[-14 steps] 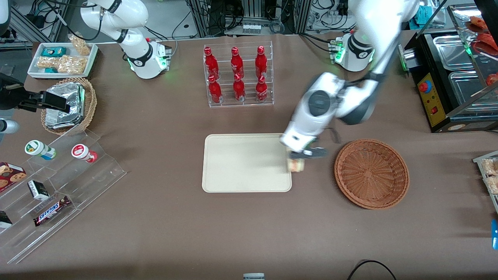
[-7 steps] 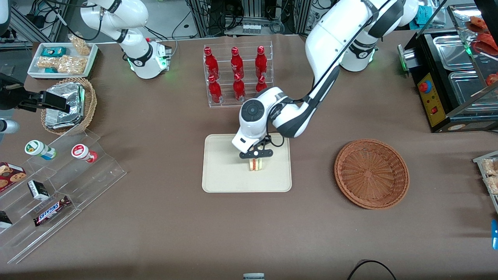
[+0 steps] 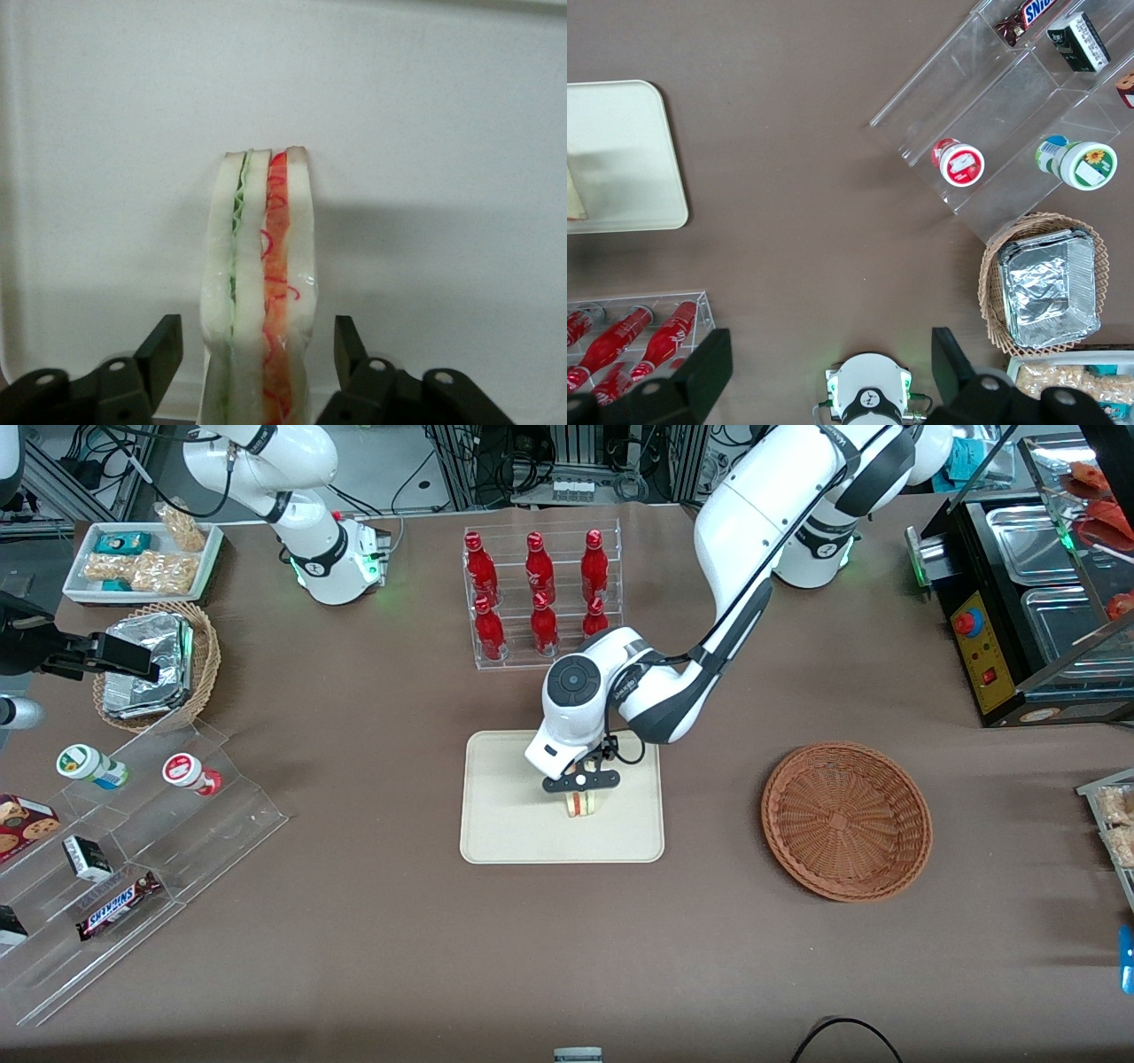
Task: Place sandwich from basket to tray
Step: 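Lower the sandwich onto the tray and open the left gripper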
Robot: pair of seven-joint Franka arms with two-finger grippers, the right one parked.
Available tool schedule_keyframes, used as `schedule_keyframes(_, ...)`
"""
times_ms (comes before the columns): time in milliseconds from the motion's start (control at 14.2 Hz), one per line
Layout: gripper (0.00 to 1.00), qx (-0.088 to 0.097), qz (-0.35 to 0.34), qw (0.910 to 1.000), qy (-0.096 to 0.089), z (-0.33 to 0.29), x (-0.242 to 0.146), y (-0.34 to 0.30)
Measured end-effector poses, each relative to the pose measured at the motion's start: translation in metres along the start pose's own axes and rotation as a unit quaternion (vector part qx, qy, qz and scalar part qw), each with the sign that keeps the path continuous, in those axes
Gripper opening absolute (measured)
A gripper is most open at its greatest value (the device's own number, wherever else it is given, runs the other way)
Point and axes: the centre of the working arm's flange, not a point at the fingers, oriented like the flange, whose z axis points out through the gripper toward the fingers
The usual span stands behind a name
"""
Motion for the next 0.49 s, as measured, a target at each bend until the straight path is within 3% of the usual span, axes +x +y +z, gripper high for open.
schedule_keyframes(140, 0.99, 0.02, -0.009, 0.9998, 0.0, -0.021, 0.01, -0.009)
schedule_keyframes(281, 1.0, 0.045, -0.034, 0.9983, 0.011, -0.06, 0.031, -0.037)
schedule_keyframes(421, 1.0, 0.054, -0.065, 0.9961, 0.023, -0.1, 0.051, -0.074)
schedule_keyframes(491, 1.0, 0.055, -0.071, 0.9957, 0.021, -0.112, 0.058, -0.096)
